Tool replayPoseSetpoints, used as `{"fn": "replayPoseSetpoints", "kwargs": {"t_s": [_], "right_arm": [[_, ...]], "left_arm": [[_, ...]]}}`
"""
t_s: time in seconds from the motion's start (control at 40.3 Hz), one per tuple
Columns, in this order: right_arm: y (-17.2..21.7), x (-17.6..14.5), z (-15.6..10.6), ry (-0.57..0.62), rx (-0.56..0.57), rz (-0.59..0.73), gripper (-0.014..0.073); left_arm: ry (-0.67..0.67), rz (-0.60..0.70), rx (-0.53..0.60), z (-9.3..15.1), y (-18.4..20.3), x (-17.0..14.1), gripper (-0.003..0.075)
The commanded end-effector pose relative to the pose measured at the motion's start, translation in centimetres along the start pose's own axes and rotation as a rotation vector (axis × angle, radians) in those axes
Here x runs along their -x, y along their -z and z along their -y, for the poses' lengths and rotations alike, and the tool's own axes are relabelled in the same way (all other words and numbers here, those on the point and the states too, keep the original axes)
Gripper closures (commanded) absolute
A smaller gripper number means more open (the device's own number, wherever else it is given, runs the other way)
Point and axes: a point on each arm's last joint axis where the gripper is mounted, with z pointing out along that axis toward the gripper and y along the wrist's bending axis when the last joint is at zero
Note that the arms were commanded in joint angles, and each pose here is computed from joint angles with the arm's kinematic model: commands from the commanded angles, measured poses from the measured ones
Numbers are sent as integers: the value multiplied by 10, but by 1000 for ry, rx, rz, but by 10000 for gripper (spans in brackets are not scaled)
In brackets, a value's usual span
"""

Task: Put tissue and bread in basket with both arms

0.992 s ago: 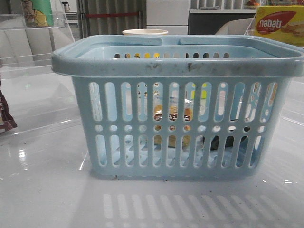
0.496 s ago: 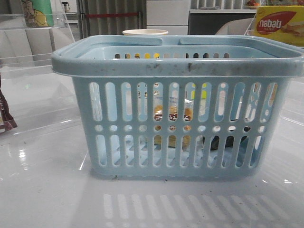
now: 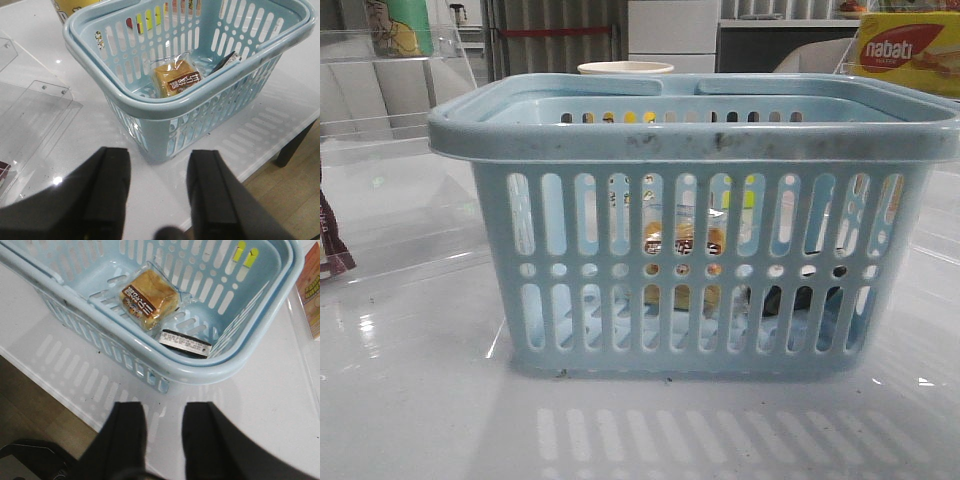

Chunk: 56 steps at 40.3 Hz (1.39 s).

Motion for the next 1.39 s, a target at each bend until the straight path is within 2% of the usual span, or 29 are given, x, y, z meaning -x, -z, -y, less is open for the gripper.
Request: {"fn": "replayPoseSetpoints", "kwargs": {"t_s": [0.0,0.124,0.198,0.818,0.917,1.041,1.24,1.364], "right_arm": [[7,11,3,0,-22,88,450],[7,11,3,-1,-21,88,564],[7,11,3,-1,-22,89,567],[7,11,2,-1,-21,87,567],[7,11,2,-1,-21,88,567],[7,11,2,-1,-21,88,567],[7,11,2,-1,-21,88,567],[7,11,2,-1,-21,88,567]], "left_arm": [[3,110,-10,1,5,16,492],[3,110,-10,1,5,16,591],[3,110,-10,1,5,16,630],[18,126,-10,0,9,13,627],[65,150,66,-10,17,5,627],[220,250,180,-20,28,-15,627],[218,451,387,-25,37,-55,627],[228,508,493,-24,36,-82,627]]}}
